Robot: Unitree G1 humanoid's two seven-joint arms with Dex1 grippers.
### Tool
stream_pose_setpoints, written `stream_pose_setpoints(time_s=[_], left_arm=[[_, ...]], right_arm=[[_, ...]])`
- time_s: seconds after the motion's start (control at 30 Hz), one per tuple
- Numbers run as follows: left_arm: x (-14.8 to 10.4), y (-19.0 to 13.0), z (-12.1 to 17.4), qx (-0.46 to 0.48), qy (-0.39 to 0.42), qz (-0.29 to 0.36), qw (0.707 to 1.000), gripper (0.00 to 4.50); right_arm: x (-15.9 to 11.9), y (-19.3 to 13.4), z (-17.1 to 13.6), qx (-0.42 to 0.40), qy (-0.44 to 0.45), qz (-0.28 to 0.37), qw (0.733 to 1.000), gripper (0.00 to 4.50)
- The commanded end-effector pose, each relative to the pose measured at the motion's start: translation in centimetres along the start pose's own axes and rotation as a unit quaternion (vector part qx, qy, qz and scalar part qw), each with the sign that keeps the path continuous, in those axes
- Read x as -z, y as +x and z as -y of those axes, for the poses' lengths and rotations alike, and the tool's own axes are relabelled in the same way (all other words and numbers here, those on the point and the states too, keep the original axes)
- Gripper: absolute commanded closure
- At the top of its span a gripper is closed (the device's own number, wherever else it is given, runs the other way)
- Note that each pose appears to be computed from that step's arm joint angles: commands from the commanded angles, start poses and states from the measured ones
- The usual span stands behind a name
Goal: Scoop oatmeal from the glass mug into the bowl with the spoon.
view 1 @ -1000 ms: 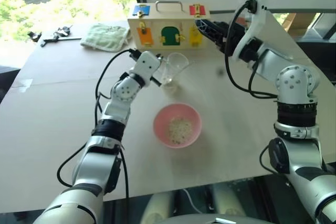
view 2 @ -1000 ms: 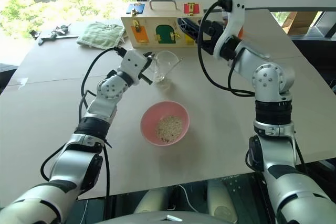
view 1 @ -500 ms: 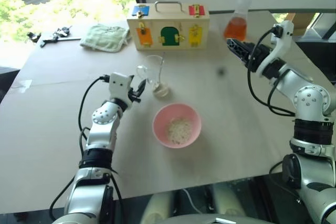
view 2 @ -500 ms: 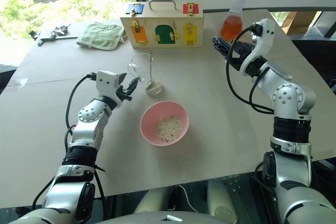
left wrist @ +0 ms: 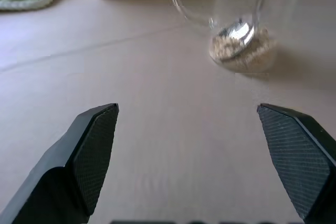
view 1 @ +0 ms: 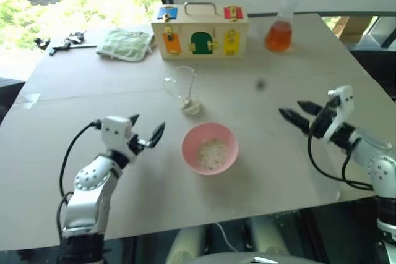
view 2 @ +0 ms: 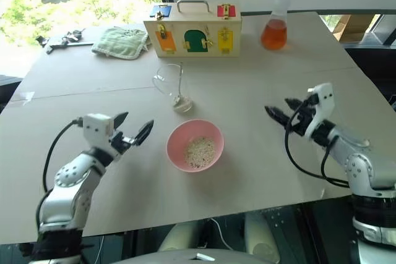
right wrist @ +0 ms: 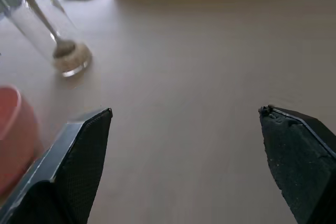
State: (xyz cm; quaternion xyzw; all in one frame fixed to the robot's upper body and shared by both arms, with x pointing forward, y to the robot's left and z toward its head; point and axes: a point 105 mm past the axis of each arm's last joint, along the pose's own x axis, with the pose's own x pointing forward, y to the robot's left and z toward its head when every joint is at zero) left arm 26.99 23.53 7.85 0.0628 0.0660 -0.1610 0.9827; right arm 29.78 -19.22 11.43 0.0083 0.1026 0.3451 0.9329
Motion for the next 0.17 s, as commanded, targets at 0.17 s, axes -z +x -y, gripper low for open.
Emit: stream_pose_setpoints(time_s=[0.17], left_arm=[[0.1, -3.1, 1.2, 0.029, 0.058, -0.027, 0.998, 0.02]], right_arm=[[2.5, -2.3, -0.2, -0.060, -0.080, 0.010, 0.995, 0.00]])
